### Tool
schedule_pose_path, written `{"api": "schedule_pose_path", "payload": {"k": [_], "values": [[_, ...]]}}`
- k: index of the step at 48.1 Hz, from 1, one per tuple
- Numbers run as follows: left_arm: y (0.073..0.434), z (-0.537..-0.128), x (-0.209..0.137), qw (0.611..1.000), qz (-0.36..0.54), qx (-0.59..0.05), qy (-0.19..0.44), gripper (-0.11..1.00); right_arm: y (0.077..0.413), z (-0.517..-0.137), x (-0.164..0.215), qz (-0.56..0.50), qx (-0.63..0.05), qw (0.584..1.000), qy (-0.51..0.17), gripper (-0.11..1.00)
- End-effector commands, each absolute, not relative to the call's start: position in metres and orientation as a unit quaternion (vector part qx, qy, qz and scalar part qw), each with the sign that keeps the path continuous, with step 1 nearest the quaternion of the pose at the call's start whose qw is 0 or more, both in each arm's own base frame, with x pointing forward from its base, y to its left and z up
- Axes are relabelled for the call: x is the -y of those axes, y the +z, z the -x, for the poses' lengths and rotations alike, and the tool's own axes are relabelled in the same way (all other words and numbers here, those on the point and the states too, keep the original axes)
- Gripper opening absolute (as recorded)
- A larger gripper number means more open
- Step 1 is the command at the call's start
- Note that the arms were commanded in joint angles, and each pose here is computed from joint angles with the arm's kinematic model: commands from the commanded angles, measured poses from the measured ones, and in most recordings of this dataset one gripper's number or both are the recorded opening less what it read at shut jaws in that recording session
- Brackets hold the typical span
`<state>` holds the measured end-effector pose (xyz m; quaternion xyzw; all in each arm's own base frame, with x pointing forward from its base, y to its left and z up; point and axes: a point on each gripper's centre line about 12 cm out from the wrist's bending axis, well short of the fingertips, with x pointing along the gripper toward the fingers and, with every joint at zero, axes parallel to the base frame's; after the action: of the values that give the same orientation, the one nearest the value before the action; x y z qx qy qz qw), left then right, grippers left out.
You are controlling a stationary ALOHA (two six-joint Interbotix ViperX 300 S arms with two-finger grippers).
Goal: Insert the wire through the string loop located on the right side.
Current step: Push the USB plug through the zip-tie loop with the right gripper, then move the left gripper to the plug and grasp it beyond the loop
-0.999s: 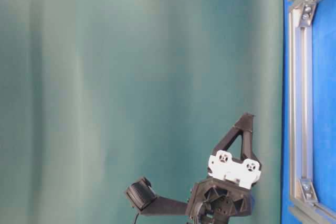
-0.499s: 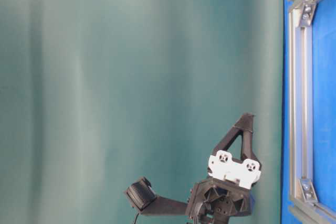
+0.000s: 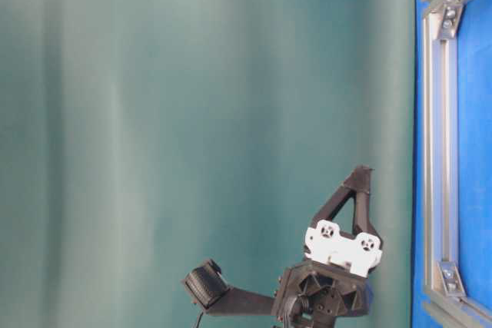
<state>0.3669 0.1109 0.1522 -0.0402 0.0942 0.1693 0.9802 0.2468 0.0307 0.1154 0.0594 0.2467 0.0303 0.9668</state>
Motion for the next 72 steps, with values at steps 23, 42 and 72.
{"api": "schedule_pose_path", "payload": {"k": [23,42,72], "values": [[0.169,-0.372,-0.098,0.985,0.042,-0.069,0.152,0.0,0.122,-0.254,-0.031,-0.061,-0.23,0.971,0.03,-0.04],[0.162,-0.378,-0.012,0.994,0.06,-0.085,0.042,0.0,0.123,-0.254,-0.031,-0.06,-0.23,0.971,0.031,-0.04],[0.163,-0.378,0.052,0.992,0.083,-0.09,-0.04,0.0,0.123,-0.254,-0.031,-0.059,-0.23,0.971,0.032,-0.04]]}}
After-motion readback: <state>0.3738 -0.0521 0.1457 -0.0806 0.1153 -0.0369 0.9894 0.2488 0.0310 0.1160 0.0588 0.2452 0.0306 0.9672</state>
